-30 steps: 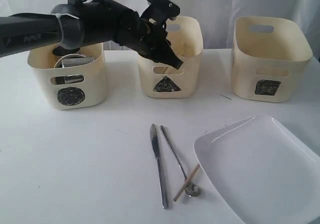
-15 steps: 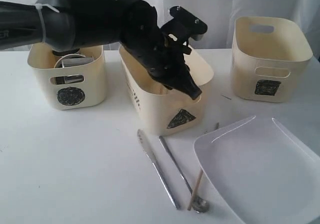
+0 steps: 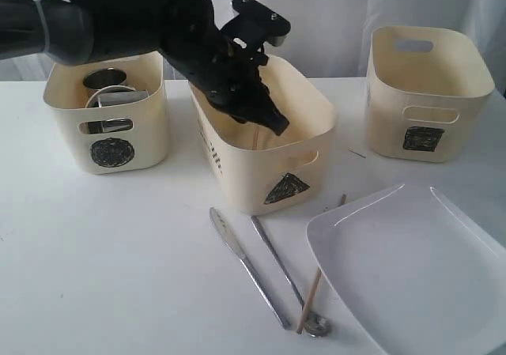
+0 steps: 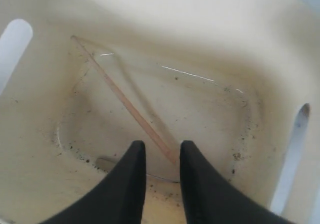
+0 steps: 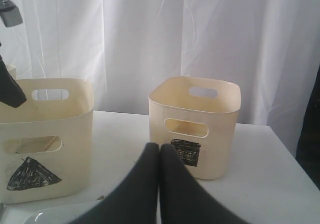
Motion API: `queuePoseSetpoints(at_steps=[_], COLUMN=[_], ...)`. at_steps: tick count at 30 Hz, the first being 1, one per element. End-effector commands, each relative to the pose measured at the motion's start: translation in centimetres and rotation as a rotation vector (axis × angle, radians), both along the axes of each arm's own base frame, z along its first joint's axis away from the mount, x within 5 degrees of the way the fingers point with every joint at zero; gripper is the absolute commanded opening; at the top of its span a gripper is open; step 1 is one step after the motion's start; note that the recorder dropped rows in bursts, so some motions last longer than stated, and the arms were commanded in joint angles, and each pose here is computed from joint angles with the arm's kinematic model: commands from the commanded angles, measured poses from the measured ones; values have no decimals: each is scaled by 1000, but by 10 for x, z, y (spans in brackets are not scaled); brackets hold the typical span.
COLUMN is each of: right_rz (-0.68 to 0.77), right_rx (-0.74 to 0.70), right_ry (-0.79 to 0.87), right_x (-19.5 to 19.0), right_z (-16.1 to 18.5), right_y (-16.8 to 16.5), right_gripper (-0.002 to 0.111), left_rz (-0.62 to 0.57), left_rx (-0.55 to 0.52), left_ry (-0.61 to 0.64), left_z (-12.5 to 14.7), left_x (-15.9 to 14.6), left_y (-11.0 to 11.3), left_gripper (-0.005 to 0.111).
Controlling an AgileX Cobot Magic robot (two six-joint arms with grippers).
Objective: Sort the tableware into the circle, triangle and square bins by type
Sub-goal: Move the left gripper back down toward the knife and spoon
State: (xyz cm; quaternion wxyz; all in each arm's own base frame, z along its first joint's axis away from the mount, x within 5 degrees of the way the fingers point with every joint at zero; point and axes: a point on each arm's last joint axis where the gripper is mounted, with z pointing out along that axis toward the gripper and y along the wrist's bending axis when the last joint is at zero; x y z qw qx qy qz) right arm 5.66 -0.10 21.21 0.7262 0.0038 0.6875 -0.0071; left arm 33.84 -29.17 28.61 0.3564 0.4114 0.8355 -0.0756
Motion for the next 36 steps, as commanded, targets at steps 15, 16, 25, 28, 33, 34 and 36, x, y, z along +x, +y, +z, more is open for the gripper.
queuePoseSetpoints(at_steps=[15, 16, 25, 28, 33, 34, 36], right_rz=[3, 3, 3, 3, 3, 3, 3], right_rx=[-6, -6, -6, -6, -6, -6, -6], right_ry=[-2, -2, -2, -2, -2, -2, -2], right_x=[0, 0, 0, 0, 0, 0, 0], right_z=[-2, -2, -2, -2, -2, -2, -2], right_y=[0, 0, 0, 0, 0, 0, 0], right_gripper=[0, 0, 0, 0, 0, 0, 0], left_rz=[-187, -190, -185, -167, -158, -157, -158], left_rx=[56, 62, 102, 121, 176, 179, 178], left_ry=[107, 114, 148, 199, 252, 255, 254], left_z=[33, 33, 23, 16, 0, -2, -6], left_x=[-88, -90, -93, -96, -100, -101, -101], left_y=[-36, -36, -35, -32, -26, -26, -26], left_gripper=[30, 30, 30, 30, 30, 30, 30])
